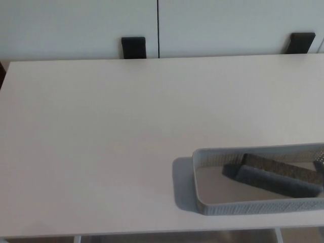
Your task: The robot walks towards a desk on which an eraser is kept on the left hand side and a container is kept on the right hand side. The robot picks up the eraser using its left hand and places it in the container.
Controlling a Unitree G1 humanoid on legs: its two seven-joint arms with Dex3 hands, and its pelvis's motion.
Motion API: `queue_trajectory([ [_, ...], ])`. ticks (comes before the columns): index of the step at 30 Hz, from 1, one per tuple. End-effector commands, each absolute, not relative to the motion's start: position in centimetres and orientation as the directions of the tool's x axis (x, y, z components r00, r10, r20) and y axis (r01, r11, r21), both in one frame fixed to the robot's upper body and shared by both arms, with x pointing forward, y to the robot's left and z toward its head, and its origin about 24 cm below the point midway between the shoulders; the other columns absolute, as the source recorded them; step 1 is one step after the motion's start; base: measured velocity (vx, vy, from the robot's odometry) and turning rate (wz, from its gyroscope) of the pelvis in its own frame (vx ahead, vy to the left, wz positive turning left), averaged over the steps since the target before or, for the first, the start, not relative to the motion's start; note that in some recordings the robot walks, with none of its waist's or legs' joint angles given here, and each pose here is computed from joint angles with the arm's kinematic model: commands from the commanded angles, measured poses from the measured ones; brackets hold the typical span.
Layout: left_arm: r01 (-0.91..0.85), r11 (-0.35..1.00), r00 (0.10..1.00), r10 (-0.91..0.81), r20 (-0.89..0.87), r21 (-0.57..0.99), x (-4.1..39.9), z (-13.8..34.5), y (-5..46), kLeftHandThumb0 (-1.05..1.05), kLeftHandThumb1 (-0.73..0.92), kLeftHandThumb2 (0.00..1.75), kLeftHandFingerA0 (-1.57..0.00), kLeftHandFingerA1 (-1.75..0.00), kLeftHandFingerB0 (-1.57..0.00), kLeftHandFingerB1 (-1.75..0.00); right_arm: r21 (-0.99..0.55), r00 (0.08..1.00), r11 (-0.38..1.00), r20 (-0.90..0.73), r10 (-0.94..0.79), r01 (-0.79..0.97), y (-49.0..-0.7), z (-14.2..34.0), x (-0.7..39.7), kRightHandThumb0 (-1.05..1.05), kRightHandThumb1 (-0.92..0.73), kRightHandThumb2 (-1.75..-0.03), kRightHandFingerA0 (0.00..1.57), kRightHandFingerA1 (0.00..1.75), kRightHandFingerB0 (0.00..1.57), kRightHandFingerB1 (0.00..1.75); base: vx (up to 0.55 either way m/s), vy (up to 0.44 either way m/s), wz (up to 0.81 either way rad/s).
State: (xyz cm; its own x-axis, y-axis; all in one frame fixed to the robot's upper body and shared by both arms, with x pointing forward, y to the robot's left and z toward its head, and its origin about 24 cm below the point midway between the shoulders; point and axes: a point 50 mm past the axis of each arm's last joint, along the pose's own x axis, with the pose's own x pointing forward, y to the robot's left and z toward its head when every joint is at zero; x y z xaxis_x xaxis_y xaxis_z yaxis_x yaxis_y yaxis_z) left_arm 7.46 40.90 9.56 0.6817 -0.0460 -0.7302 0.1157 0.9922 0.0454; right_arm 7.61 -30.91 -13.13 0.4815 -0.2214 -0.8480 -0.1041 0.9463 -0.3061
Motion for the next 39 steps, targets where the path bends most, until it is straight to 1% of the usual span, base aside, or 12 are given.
queue_trajectory([
  [1,0.06,0.961,0.518,-0.26,-0.815,-0.269,-0.6,6.7,46.1,-0.53,0.34,0.78,-0.03,-0.47,-0.02,-0.39,-0.311,0.524,0.95,-0.813,-0.256,-0.018,-33.4,-11.6,7.5,-0.49,-0.48,-0.54,0.46,0.61,0.43,0.49,0.0,0.0,0.0],
  [2,0.032,0.974,0.492,-0.213,-0.844,-0.226,-1.2,5.6,46.0,-0.56,0.54,0.56,-0.12,-0.38,-0.12,-0.27,-0.319,0.516,0.947,-0.816,-0.26,-0.027,-33.4,-11.7,7.5,-0.52,-0.37,-0.77,0.43,0.65,0.38,0.57,0.0,0.0,0.0],
  [3,-0.004,0.975,0.478,-0.192,-0.857,-0.22,-1.6,4.8,45.8,-0.47,0.37,0.82,0.0,-0.46,-0.01,-0.42,-0.32,0.522,0.947,-0.812,-0.26,-0.027,-33.4,-11.6,7.6,-0.52,-0.37,-0.77,0.43,0.68,0.37,0.58,0.0,0.0,0.0],
  [6,-0.15,0.974,0.432,-0.091,-0.897,-0.171,-2.4,2.6,45.4,-0.44,0.56,0.67,-0.05,-0.27,-0.07,-0.29,-0.323,0.524,0.946,-0.81,-0.263,-0.025,-33.4,-11.7,7.6,-0.49,-0.49,-0.54,0.46,0.61,0.43,0.5,0.0,0.0,0.0],
  [11,-0.289,0.956,0.342,0.158,-0.926,0.057,-2.7,-2.1,44.1,-0.54,0.55,0.75,0.0,-0.17,-0.04,-0.25,-0.321,0.514,0.947,-0.815,-0.268,-0.015,-33.5,-11.7,7.7,-0.51,-0.37,-0.76,0.45,0.65,0.38,0.57,0.0,0.0,0.0],
  [14,-0.284,0.952,0.32,0.205,-0.925,0.113,-1.6,-4.0,43.1,-0.75,0.57,0.87,0.0,-0.14,0.0,-0.14,-0.325,0.509,0.946,-0.815,-0.276,-0.007,-33.4,-11.8,7.9,-0.5,-0.47,-0.54,0.51,0.64,0.41,0.49,0.0,0.0,0.0],
  [15,-0.292,0.95,0.327,0.213,-0.921,0.116,-0.9,-4.5,42.8,-0.74,0.55,0.84,0.0,-0.11,0.0,-0.12,-0.323,0.507,0.946,-0.816,-0.277,-0.004,-33.4,-11.8,7.9,-0.53,-0.36,-0.77,0.45,0.66,0.37,0.57,0.0,0.0,0.0],
  [19,-0.171,0.969,0.305,0.224,-0.926,0.179,2.3,-6.2,41.6,-0.78,0.62,0.91,0.0,-0.17,0.0,-0.19,-0.318,0.512,0.948,-0.815,-0.273,0.0,-33.3,-11.8,8.0,-0.45,-0.49,-0.54,0.41,0.58,0.38,0.49,0.0,0.0,0.0],
  [20,-0.169,0.969,0.3,0.227,-0.926,0.183,2.1,-6.2,41.6,-0.78,0.62,0.91,0.0,-0.17,0.0,-0.19,-0.323,0.51,0.947,-0.815,-0.275,-0.006,-33.3,-11.8,8.0,-0.49,-0.38,-0.75,0.36,0.61,0.33,0.55,0.0,0.0,0.0],
  [34,-0.17,0.962,0.26,0.252,-0.932,0.213,1.0,-6.5,41.8,-0.78,0.62,0.91,0.0,-0.17,0.0,-0.19,-0.32,0.48,0.947,-0.834,-0.271,-0.02,-32.7,-12.4,7.0,-0.49,-0.38,-0.75,0.36,0.61,0.33,0.55,0.0,0.0,0.0],
  [35,-0.2,0.928,0.557,0.371,-0.743,0.314,10.1,-10.2,33.5,-0.33,0.65,1.11,-0.01,-0.5,0.0,-0.48,-0.289,0.567,0.948,-0.762,-0.313,0.135,-31.5,-12.4,8.9,-0.64,-0.42,-0.83,0.24,0.63,0.14,0.52,0.0,0.0,0.0],
  [39,-0.055,0.98,0.582,0.187,-0.792,0.191,10.4,-11.9,30.4,-0.56,0.7,0.62,0.0,-0.25,-0.01,-0.26,-0.254,0.604,0.963,-0.754,-0.257,0.093,-30.3,-12.5,9.8,-0.65,-0.42,-0.81,0.19,0.59,0.16,0.51,0.0,0.0,0.0],
])
